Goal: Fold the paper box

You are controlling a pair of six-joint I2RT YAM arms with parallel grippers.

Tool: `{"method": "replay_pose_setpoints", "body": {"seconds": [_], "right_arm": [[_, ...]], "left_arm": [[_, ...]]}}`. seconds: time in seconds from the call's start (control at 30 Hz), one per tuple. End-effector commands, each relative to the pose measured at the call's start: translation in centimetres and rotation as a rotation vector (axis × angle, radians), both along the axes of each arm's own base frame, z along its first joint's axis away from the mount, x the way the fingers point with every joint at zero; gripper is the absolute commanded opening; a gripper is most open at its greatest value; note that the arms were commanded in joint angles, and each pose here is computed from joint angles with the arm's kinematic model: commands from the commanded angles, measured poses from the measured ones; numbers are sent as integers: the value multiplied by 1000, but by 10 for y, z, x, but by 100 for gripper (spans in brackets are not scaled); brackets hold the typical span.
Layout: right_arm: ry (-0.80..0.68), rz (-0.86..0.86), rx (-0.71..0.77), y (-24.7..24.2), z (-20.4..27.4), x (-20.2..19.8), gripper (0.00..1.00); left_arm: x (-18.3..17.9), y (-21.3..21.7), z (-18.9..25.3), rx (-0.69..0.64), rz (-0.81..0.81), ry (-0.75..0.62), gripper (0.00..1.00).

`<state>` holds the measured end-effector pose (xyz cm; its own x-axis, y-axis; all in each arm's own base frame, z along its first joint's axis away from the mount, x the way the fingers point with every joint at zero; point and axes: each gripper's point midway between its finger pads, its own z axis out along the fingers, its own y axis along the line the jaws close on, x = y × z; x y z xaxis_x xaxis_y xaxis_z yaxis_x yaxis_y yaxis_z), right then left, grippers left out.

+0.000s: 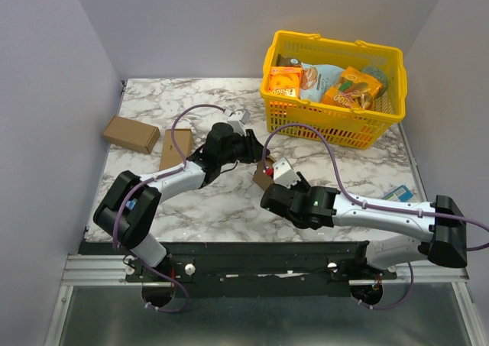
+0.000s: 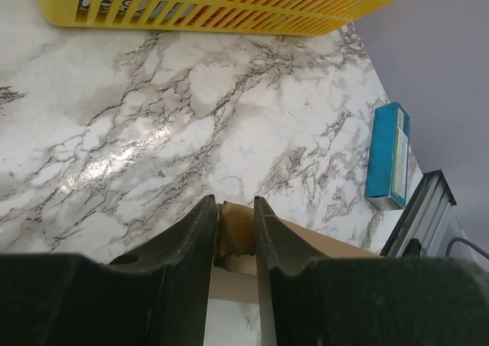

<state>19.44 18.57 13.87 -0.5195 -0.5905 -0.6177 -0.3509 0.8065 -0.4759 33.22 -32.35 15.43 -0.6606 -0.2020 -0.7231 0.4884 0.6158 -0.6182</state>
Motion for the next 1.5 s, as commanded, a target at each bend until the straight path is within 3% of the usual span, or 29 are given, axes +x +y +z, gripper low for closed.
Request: {"method": "replay_pose_setpoints", "body": {"seconds": [0.0,0.27,0.47,0.57,0.7,0.83,1.13,1.4,1.47], "right_arm": [[-1,-14,-11,1,-3,1,50],[-3,-17,-7,1,-2,1,50],[-1,-42,60,4,9,-1,56],[7,-61,97,3,14,-4,63],[14,-104,169,3,31,-7,82],[39,-154,258,2,50,-10,92],[264,-266,583,-7,47,-21,83],[278,-305,936,-3,46,-20,79],[282,-316,939,-5,40,-20,77]], "left_arm": [[-17,28,-58,181,18,87,34],[-26,34,-66,195,8,98,29],[-31,35,-66,178,11,105,24],[-33,36,-66,168,13,106,22],[-37,38,-69,167,13,112,22],[-39,39,-69,165,13,109,22],[-37,39,-66,183,21,94,21],[-37,38,-66,191,17,90,21],[-36,37,-64,190,16,86,21]]}}
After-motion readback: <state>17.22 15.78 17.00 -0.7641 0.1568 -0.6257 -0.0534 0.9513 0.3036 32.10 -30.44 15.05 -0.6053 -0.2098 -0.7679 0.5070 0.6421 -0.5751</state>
